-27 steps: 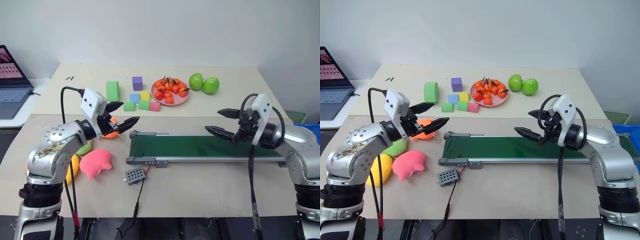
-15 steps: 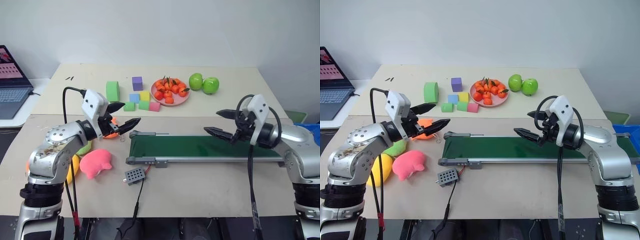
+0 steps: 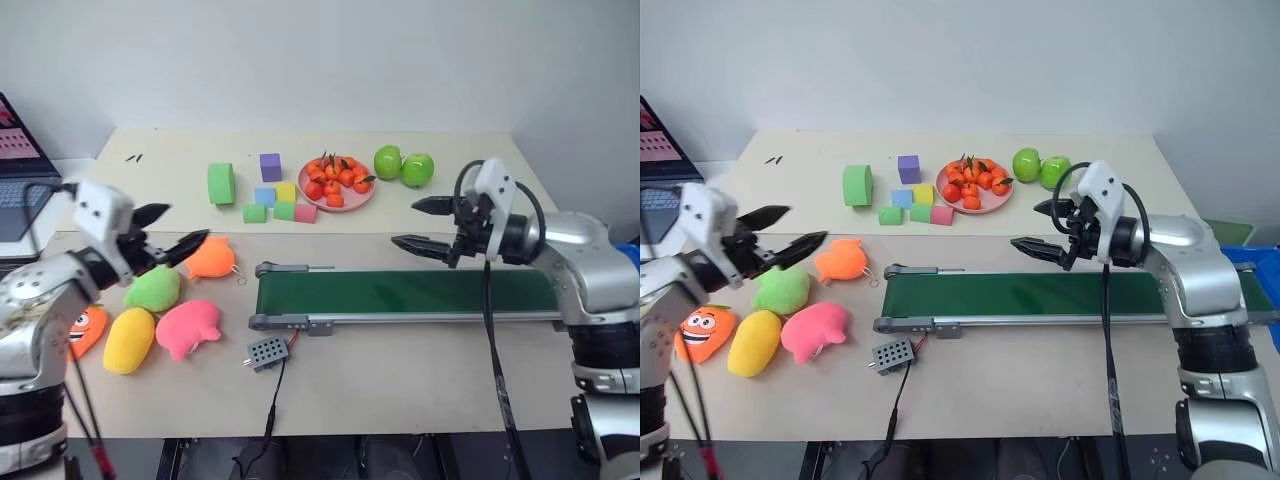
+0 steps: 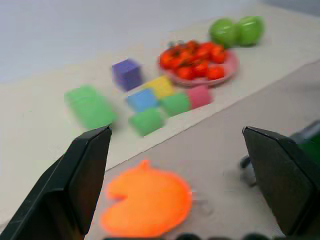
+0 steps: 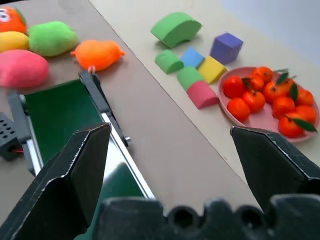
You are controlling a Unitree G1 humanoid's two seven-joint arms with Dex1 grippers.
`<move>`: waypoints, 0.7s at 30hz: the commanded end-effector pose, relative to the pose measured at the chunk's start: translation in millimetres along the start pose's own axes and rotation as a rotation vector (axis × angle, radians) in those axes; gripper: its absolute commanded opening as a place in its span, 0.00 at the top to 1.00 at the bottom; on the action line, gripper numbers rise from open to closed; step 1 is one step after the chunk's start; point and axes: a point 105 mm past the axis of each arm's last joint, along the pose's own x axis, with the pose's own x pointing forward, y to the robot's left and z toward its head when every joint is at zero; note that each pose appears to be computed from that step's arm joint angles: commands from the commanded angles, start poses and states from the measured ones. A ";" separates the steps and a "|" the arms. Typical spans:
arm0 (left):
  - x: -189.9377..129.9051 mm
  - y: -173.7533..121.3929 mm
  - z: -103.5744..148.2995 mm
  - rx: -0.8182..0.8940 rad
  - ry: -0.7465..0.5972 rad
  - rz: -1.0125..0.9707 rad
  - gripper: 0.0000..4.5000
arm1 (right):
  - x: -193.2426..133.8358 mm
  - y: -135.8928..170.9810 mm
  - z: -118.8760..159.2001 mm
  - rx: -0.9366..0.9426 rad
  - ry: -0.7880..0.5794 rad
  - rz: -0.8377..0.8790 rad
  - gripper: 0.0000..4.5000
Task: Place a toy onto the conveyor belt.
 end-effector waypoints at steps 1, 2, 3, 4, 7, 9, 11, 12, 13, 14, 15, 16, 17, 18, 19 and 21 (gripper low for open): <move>-26.7 29.6 0.9 0.008 -0.021 0.194 0.01 | 5.8 5.9 18.7 -0.006 -0.038 0.091 0.00; -34.4 34.8 -4.2 -0.005 -0.012 0.235 0.01 | 7.4 8.0 20.7 -0.004 -0.041 0.116 0.00; -41.0 38.4 -8.2 -0.016 -0.008 0.266 0.01 | 8.6 10.6 22.3 -0.001 -0.046 0.143 0.00; -47.0 41.5 -12.3 -0.024 -0.001 0.293 0.01 | 9.2 14.5 23.7 0.002 -0.052 0.176 0.00; -62.6 50.2 -32.0 -0.048 0.057 0.371 0.01 | 10.5 29.0 27.4 0.010 -0.071 0.281 0.00; -70.0 55.5 -44.7 -0.070 0.089 0.417 0.01 | 11.4 38.0 29.8 0.017 -0.083 0.339 0.00; -74.7 59.3 -55.4 -0.115 0.103 0.454 0.01 | 11.8 46.0 33.5 0.028 -0.097 0.389 0.00; -76.0 60.6 -59.8 -0.136 0.109 0.468 0.01 | 11.9 48.7 35.0 0.033 -0.103 0.405 0.00; -77.3 62.3 -64.6 -0.139 0.121 0.484 0.01 | 12.3 51.0 35.9 0.031 -0.102 0.417 0.00; -78.2 65.5 -71.2 -0.160 0.129 0.507 0.01 | 13.1 52.2 36.8 0.032 -0.099 0.422 0.00; -79.0 67.4 -75.1 -0.172 0.133 0.521 0.01 | 13.2 52.9 37.5 0.033 -0.096 0.423 0.00; -78.8 69.3 -81.1 -0.165 0.151 0.532 0.01 | 14.3 53.4 38.8 0.034 -0.097 0.420 0.00; -77.7 70.7 -85.4 -0.171 0.155 0.544 0.01 | 14.8 56.3 40.1 0.038 -0.101 0.429 0.00; -76.7 72.3 -89.4 -0.167 0.166 0.555 0.01 | 15.1 59.7 41.8 0.043 -0.108 0.442 0.00; -76.4 73.3 -94.1 -0.162 0.181 0.561 0.01 | 14.6 62.9 43.7 0.050 -0.116 0.453 0.00; -80.1 77.1 -101.9 -0.150 0.207 0.588 0.01 | 11.4 68.0 46.2 0.055 -0.124 0.470 0.00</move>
